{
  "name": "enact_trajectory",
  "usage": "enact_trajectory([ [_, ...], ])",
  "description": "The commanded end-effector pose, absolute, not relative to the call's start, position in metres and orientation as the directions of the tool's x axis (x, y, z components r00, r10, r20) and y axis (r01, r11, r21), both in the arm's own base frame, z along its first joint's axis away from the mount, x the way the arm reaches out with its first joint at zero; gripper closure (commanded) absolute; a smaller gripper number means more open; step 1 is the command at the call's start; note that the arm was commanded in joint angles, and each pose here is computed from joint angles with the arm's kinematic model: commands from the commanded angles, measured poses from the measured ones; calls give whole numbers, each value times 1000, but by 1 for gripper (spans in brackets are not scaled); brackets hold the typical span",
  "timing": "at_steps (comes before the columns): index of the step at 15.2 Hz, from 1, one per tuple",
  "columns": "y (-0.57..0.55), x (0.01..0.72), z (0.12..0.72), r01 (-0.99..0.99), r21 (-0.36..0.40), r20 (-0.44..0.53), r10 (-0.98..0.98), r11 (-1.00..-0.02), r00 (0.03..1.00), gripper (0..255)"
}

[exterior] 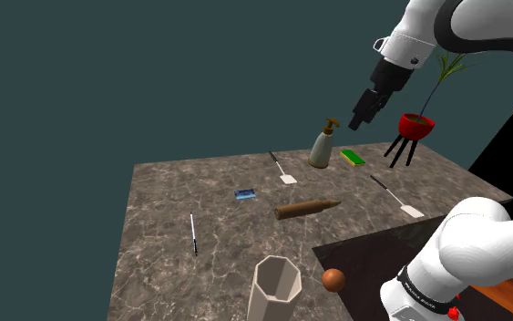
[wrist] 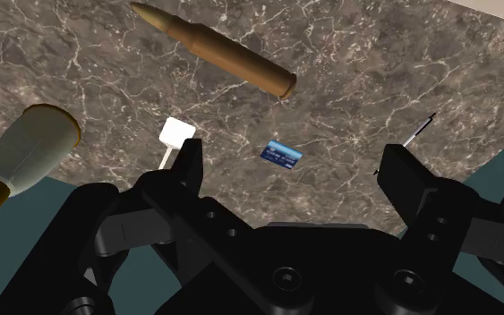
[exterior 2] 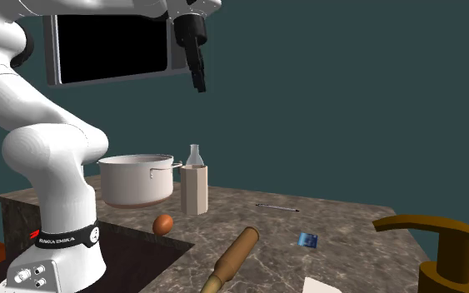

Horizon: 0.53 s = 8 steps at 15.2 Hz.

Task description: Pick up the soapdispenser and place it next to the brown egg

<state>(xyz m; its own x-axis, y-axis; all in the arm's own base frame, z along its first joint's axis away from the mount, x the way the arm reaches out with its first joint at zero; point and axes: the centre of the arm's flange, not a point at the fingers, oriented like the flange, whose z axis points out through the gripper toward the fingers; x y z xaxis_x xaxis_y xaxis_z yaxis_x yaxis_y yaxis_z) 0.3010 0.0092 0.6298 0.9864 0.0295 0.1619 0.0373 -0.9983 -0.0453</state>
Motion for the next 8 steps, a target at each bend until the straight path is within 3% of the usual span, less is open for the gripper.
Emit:
enact_trajectory([
  [1,9,301,630,37,-45,162,29,-998,986,0],
  [8,-63,347,598,68,-24,150,63,-997,987,0],
])
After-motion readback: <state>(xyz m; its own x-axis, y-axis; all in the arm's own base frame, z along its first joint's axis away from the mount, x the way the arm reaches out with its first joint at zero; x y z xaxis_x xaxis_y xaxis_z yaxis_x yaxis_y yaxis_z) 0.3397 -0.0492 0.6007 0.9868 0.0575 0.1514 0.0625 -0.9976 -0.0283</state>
